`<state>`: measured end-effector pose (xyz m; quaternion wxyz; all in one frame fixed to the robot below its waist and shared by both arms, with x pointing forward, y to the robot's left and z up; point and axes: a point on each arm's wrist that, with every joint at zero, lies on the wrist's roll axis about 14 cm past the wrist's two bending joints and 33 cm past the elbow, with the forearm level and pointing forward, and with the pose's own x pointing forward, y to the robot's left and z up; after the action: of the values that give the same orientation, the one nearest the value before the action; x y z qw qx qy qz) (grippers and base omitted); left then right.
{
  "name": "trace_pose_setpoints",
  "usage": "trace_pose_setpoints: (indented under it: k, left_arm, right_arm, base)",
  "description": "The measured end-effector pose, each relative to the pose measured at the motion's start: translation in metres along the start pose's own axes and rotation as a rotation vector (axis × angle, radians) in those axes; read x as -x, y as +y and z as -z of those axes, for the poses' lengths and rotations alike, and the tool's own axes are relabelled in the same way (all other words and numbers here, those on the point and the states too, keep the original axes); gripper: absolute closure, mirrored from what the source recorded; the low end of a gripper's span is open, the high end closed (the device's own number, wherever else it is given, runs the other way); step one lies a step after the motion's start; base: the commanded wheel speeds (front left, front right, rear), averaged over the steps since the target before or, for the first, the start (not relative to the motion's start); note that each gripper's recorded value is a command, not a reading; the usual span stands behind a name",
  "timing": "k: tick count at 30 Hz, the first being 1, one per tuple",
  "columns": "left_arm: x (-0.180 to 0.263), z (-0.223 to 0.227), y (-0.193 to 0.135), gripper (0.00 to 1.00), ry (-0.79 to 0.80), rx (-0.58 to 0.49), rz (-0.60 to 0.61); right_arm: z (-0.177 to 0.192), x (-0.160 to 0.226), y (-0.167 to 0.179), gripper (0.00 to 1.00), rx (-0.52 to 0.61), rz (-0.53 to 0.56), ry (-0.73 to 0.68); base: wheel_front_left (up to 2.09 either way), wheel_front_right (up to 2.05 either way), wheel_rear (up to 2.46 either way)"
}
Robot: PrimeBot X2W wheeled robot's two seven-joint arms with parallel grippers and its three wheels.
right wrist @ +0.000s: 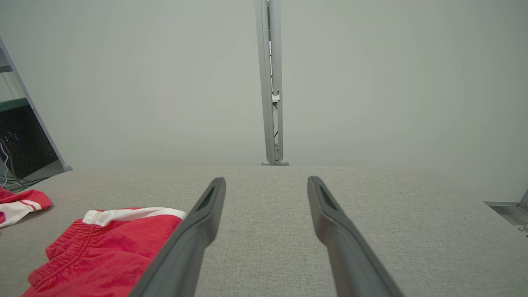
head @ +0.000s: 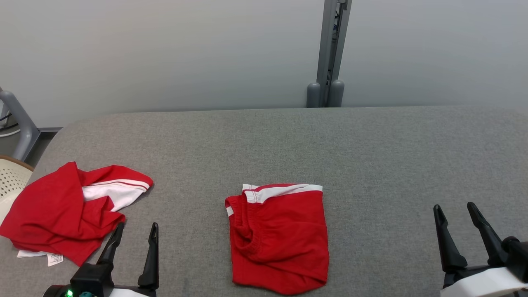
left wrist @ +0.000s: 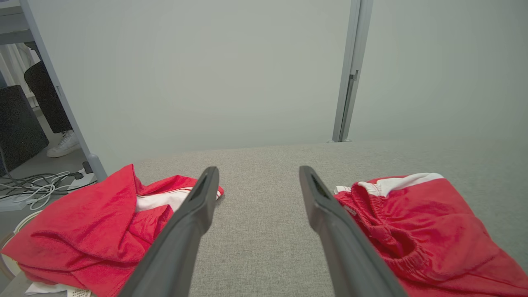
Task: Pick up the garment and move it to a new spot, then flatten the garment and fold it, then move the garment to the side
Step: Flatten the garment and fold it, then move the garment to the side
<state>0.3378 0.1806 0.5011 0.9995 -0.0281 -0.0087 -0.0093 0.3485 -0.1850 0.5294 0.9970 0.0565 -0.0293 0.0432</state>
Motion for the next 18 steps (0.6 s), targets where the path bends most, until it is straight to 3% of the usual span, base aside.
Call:
trace_pose_setpoints:
  k: [18]
  left_arm:
    - [-0.0034, 0.0049, -0.0029, 0.0, 0.019, -0.003, 0.014]
  right_arm:
    - [0.0026, 0.0006, -0.0027, 0.0, 0.007, 0.017, 0.011]
  base:
    - [0.0, 0.0, 0.0]
